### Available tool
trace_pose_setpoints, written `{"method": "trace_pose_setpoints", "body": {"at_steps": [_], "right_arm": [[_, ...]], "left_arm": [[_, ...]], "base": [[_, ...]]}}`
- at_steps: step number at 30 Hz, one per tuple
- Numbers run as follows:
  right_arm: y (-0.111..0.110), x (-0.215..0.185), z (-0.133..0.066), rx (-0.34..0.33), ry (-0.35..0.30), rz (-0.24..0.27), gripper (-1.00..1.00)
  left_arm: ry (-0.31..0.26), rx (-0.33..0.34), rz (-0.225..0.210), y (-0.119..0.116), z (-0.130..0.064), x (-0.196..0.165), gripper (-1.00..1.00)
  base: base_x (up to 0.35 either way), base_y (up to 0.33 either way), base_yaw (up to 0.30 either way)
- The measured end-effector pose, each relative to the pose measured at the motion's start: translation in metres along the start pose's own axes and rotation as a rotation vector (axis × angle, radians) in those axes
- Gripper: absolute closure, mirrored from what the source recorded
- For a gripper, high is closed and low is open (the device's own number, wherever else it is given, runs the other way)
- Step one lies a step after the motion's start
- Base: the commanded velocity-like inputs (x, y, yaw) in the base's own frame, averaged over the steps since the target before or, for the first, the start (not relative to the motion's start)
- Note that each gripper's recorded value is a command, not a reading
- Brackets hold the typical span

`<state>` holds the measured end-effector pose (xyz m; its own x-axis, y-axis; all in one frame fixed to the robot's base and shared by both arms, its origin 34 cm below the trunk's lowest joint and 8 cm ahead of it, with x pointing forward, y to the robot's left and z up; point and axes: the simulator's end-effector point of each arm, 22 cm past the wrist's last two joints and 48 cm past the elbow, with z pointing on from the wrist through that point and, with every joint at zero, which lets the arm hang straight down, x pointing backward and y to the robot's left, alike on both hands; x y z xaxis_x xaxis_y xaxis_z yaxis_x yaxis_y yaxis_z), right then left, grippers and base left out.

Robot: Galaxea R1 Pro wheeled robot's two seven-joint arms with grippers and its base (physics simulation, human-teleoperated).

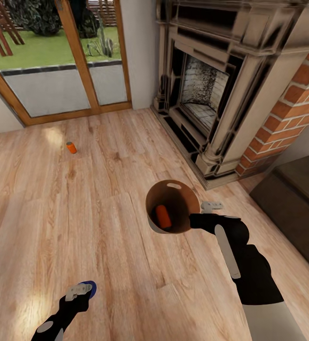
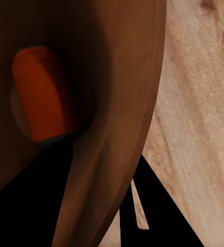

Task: Put the three can of soda from the living room inside the tash can in the kitchen.

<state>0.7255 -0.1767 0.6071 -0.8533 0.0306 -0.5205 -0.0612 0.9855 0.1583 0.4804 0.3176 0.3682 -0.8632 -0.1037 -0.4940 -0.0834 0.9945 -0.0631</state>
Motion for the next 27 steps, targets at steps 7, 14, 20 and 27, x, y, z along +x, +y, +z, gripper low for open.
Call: {"method": "trace_pose_setpoints", "body": {"at_steps": [7,14,20,27], "right_arm": [[0.003,-0.013,-0.015,-0.001,-0.011,-0.002,1.00],[0.006,-0.025,-0.030,-0.001,-0.022,-0.004,1.00],[0.008,-0.036,-0.043,-0.001,-0.031,-0.005,1.00],[0.011,-0.048,-0.058,-0.002,-0.042,-0.007,1.00]], "left_arm": [[-0.011,0.001,0.001,-0.002,-0.012,-0.013,1.00],[-0.022,0.003,0.001,-0.003,-0.024,-0.026,1.00],[-0.032,0.003,0.001,-0.004,-0.034,-0.037,1.00],[-0.043,0.005,0.001,-0.006,-0.046,-0.050,1.00]], "base": [[0.000,0.000,0.000],[0.000,0.000,0.000],[0.000,0.000,0.000],[0.000,0.000,0.000]]}}
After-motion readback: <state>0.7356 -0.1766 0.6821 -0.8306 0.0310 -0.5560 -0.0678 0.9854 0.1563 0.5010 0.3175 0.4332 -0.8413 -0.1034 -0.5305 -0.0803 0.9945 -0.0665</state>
